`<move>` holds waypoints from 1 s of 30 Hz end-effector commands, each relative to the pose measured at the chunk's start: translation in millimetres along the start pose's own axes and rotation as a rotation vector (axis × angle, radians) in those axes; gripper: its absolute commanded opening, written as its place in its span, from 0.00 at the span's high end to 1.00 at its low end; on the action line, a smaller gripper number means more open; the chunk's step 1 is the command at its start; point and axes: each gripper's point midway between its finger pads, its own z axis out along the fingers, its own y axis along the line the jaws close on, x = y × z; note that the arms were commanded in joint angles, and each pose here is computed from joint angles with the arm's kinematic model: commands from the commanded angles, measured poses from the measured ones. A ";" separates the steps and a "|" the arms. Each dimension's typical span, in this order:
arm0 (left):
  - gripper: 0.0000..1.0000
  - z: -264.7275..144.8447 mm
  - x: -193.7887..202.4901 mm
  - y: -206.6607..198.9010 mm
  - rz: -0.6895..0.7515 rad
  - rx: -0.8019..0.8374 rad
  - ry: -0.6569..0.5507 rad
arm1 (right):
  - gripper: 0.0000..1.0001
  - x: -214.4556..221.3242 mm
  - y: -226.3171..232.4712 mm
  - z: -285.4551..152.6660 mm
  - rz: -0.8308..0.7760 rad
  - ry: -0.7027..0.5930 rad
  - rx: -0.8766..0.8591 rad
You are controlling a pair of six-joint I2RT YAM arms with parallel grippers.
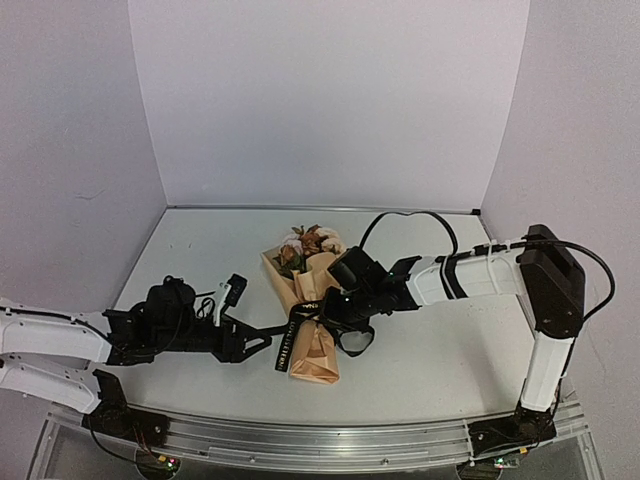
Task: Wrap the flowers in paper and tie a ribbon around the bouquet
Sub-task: Cross the half-tied ribbon over the folded bouquet.
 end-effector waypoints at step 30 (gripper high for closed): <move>0.50 130.7 -77.7 51.7 0.109 -0.067 0.323 | 1.00 -9.6 11.0 -11.3 0.011 -0.042 -0.045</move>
